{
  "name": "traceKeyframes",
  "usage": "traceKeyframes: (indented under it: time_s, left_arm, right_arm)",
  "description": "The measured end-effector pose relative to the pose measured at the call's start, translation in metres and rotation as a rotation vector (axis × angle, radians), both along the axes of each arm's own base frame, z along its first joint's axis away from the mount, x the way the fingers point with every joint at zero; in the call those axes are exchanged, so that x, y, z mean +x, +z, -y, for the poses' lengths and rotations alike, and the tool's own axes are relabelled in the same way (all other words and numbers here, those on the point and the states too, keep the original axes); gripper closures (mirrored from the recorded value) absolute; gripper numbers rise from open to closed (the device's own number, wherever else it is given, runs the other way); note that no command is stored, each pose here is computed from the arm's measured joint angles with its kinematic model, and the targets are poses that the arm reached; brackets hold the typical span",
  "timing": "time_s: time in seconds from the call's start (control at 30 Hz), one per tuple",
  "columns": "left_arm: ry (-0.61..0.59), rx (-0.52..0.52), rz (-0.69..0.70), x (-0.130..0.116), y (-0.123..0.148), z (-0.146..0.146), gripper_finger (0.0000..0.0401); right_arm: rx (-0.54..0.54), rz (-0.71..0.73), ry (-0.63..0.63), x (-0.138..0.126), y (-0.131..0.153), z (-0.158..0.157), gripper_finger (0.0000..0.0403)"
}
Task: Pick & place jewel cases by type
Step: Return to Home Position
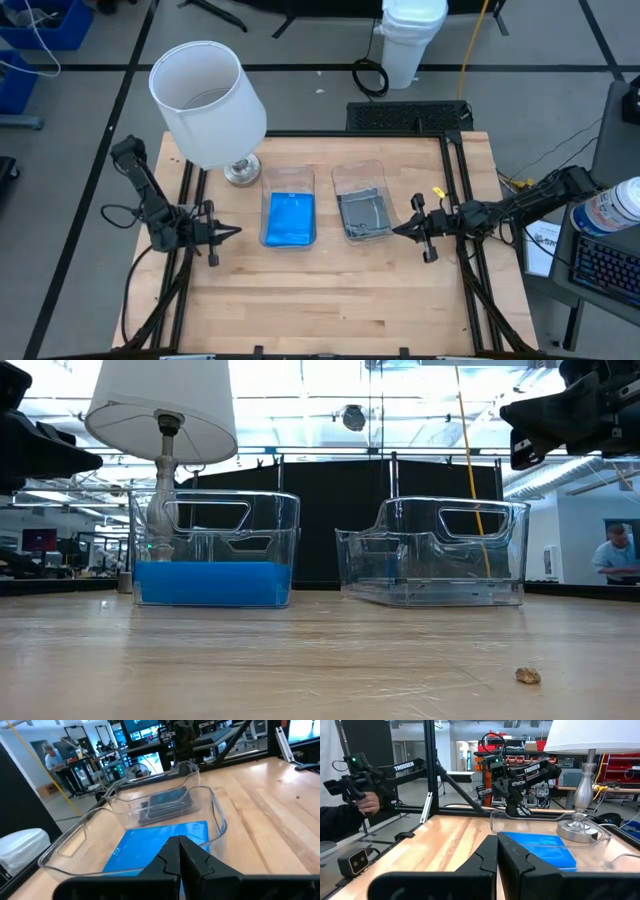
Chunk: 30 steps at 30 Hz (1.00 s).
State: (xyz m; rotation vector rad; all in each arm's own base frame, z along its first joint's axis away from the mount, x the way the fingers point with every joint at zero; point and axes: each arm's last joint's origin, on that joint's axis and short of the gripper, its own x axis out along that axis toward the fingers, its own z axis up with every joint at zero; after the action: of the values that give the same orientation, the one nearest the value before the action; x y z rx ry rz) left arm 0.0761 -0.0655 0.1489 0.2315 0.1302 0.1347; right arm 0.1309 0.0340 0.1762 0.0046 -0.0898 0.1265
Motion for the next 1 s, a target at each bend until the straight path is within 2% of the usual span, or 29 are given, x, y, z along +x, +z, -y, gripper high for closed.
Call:
traceKeyframes:
  time_s: [0.47, 1.0]
  left_arm:
    - [-0.014, 0.022, -0.001, 0.0002, 0.0008, 0.0005, 0.0339]
    - [-0.014, 0.021, 0.0, 0.0002, 0.0009, 0.0005, 0.0334]
  right_arm:
    - [0.002, -0.002, 0.004, 0.0, -0.0002, -0.0001, 0.0403]
    - [0.002, -0.004, 0.004, 0.0, -0.0004, -0.0001, 0.0403]
